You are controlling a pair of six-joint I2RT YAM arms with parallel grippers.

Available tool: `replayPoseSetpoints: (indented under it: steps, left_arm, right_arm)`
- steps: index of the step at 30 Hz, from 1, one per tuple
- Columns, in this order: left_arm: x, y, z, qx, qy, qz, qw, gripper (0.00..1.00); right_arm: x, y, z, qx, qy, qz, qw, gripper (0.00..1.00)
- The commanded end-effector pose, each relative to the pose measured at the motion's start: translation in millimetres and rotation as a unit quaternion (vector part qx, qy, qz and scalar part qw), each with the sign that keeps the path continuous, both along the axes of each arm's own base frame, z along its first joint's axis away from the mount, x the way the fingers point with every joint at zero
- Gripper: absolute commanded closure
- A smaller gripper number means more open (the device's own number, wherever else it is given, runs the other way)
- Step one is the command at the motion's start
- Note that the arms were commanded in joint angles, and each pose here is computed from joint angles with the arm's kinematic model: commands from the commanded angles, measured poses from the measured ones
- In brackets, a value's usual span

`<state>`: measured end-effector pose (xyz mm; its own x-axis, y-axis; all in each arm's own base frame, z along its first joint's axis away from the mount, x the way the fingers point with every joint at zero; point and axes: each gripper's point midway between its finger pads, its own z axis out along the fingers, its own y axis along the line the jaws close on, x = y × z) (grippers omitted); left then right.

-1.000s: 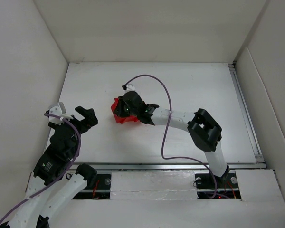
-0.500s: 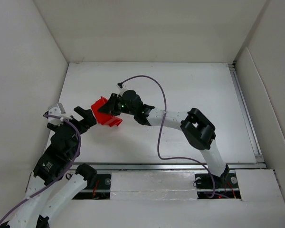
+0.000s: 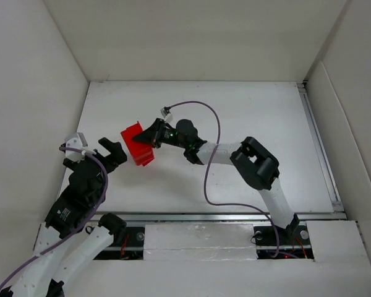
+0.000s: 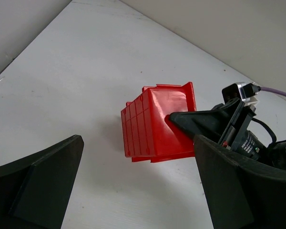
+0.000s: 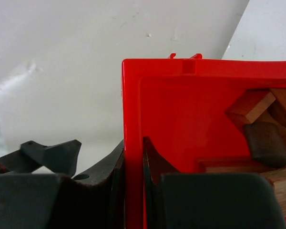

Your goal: Build the wood block tower

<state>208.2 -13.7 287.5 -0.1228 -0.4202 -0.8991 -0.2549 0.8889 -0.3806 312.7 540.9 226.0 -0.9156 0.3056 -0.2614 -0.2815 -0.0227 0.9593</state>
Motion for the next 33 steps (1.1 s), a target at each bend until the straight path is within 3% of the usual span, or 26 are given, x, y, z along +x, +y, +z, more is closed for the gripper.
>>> replayPoseSetpoints:
  steps: [1, 15, 22, 33]
  left_arm:
    - [2.8, 0.6, 10.0, -0.023, -0.014, 0.015, 1.000, 0.01]
    - [5.3, -1.4, 7.6, -0.019, -0.008, 0.013, 1.000, 0.01]
    - [7.2, -3.1, 5.5, -0.016, -0.003, 0.011, 1.000, 0.01]
    - [8.7, -4.1, 4.1, -0.013, 0.001, 0.011, 1.000, 0.01]
  right_arm:
    - [-2.8, -24.1, 44.8, 0.127, -0.032, 0.027, 0.991, 1.00]
    - [2.3, -62.1, 8.2, 0.176, 0.015, 0.053, 0.983, 1.00]
    - [-13.1, -83.9, 35.4, 0.256, 0.014, 0.097, 0.962, 1.00]
    - [-6.1, -116.2, 44.2, 0.205, 0.012, 0.038, 0.978, 1.00]
